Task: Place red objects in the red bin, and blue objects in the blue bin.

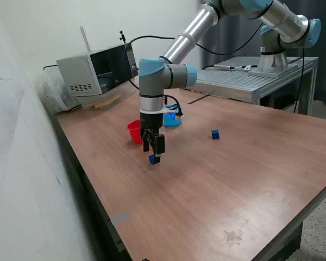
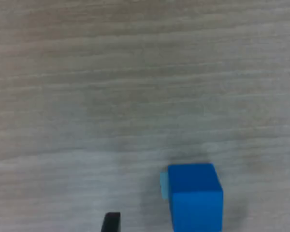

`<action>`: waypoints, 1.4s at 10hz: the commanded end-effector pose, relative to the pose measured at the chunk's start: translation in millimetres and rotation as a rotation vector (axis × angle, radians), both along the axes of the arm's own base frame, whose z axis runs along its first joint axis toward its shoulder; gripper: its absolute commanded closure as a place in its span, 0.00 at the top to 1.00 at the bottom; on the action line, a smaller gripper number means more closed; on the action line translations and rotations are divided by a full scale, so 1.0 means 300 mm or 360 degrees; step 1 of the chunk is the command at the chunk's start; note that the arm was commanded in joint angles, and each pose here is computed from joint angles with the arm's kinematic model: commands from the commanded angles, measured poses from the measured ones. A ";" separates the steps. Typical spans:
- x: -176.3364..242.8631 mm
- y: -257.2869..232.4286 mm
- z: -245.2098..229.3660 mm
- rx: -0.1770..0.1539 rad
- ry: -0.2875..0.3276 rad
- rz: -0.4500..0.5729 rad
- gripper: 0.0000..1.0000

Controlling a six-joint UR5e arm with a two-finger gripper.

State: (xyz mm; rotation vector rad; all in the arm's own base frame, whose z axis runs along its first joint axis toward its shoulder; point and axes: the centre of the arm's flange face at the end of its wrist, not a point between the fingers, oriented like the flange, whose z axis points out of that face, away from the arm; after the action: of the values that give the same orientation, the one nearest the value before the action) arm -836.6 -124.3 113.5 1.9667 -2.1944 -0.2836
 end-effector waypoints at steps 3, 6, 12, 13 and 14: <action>-0.001 -0.001 -0.020 0.0006 -0.0011 0.0000 0.00; 0.003 0.001 -0.027 0.0013 -0.0018 -0.0002 0.00; 0.157 -0.006 0.321 0.0031 0.0001 0.0013 0.00; 0.218 0.001 0.390 0.0045 -0.0065 0.0008 0.00; 0.286 0.016 0.449 0.0082 -0.0122 -0.0005 0.00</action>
State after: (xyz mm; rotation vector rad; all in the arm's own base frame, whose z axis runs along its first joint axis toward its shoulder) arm -780.6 -123.6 218.2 2.0028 -2.2172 -0.2910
